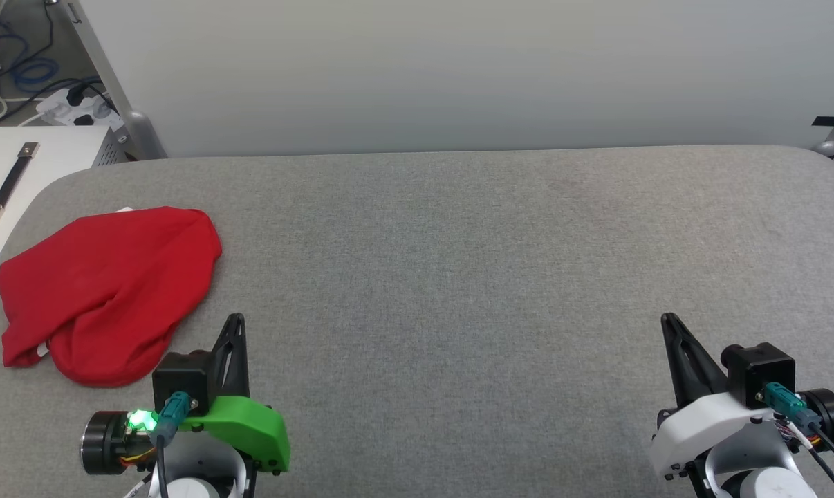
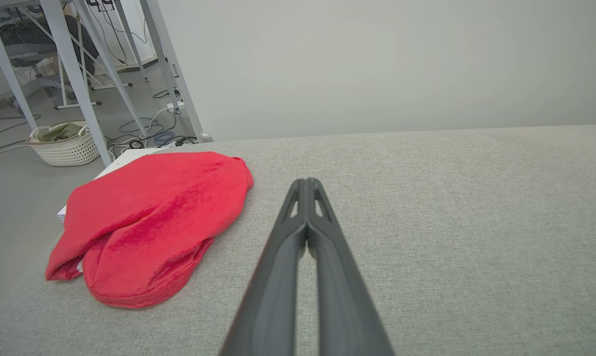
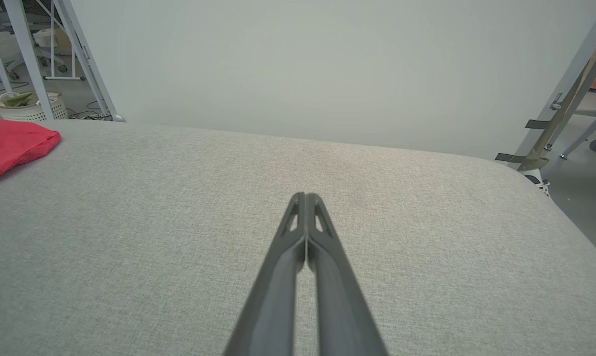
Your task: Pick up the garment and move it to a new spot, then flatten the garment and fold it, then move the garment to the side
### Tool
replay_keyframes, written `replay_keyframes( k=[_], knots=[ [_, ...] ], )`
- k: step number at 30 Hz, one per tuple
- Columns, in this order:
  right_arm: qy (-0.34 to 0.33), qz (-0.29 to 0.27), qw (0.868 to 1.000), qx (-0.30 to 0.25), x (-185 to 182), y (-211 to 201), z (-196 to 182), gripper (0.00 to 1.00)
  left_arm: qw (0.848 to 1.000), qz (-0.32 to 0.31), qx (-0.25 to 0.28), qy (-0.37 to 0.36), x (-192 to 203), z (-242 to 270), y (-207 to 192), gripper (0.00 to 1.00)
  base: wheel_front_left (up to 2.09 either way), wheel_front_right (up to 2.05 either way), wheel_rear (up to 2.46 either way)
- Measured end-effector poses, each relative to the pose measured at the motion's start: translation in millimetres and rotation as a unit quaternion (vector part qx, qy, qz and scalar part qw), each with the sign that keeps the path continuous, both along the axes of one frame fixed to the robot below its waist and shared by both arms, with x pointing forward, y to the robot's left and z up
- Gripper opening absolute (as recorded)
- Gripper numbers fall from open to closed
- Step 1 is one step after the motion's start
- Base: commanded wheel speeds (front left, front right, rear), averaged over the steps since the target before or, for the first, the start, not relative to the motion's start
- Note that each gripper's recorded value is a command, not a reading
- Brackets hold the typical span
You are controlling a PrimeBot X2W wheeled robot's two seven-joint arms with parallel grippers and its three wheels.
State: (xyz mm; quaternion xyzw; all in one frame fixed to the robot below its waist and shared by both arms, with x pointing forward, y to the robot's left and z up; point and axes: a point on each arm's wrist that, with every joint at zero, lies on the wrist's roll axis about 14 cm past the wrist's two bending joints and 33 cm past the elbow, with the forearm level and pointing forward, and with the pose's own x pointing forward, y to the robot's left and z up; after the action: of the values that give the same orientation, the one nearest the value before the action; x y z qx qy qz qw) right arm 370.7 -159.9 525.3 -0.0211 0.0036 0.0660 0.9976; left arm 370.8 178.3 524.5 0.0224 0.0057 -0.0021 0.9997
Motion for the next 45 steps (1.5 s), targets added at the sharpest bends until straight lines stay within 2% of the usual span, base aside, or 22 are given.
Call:
replay_keyframes(
  k=[29,30,45],
  knots=[
    [0.000,0.000,1.000,0.000,0.0,0.0,0.0,0.00,1.000,0.000,0.000,0.000,0.0,0.0,-0.1,0.00,0.00,0.00,0.00],
    [0.000,0.000,1.000,0.000,0.0,0.0,0.0,1.00,1.000,0.000,0.000,0.000,0.0,0.0,-0.1,1.00,0.00,0.00,0.00],
    [-0.002,-0.001,1.000,0.006,-0.1,-0.6,-0.5,1.00,1.000,-0.001,-0.006,0.001,-0.2,-3.0,-0.4,1.00,0.00,0.00,0.00]
  ],
)
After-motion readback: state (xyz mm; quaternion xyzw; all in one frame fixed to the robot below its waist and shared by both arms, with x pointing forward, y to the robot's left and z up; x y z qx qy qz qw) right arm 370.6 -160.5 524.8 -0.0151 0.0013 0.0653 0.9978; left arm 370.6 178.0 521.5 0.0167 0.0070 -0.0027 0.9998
